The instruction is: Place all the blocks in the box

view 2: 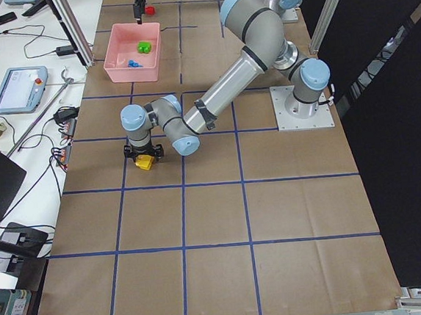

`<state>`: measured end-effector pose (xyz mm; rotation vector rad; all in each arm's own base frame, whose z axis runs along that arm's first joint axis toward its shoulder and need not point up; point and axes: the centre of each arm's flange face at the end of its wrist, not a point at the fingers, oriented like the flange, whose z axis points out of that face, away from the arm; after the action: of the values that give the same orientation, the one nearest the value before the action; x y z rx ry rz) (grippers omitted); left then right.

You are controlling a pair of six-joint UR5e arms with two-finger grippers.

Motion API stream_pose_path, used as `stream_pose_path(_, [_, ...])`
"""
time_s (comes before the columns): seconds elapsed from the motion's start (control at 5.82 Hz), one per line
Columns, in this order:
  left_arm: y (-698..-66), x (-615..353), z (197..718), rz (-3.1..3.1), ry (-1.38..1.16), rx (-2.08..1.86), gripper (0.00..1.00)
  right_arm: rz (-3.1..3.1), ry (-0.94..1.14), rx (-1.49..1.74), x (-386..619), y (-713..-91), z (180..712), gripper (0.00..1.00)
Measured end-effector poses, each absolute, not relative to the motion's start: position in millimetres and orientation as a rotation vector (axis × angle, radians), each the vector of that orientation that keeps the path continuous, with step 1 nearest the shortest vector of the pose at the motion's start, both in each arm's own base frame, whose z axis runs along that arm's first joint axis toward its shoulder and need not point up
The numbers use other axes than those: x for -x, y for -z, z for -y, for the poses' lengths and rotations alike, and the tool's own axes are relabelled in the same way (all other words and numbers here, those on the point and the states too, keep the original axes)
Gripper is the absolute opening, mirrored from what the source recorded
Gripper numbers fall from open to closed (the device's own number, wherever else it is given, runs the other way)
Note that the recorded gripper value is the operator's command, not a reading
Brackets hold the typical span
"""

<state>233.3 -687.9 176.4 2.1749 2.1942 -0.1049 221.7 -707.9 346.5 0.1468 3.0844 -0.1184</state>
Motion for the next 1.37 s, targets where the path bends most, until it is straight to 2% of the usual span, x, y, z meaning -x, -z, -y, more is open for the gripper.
stream_pose_path(0.34, [-169, -234, 689, -2.205, 0.106, -2.178, 0.37, -3.109, 0.056, -0.062, -110, -347, 724, 1.0])
stream_pose_path(0.52, [-171, -234, 689, -2.212, 0.11, -2.167, 0.22, -3.112, 0.034, -0.018, -62, -333, 733, 1.0])
stream_pose_path(0.86, [-182, -230, 689, -2.261, 0.138, -2.11, 0.06, -3.1, -0.06, -0.098, 11, -265, 753, 1.0])
stream_pose_path(1.03, [-191, -225, 690, -2.292, 0.143, -2.085, 0.03, -3.095, -0.08, -0.188, 21, -230, 761, 0.99])
stream_pose_path(1.2, [-204, -216, 688, -2.334, 0.139, -2.063, 0.03, -3.094, -0.09, -0.235, 25, -207, 765, 0.84])
stream_pose_path(1.37, [-221, -196, 689, -2.364, 0.132, -2.049, 0.01, -3.094, -0.103, -0.249, 26, -195, 766, 0.6])
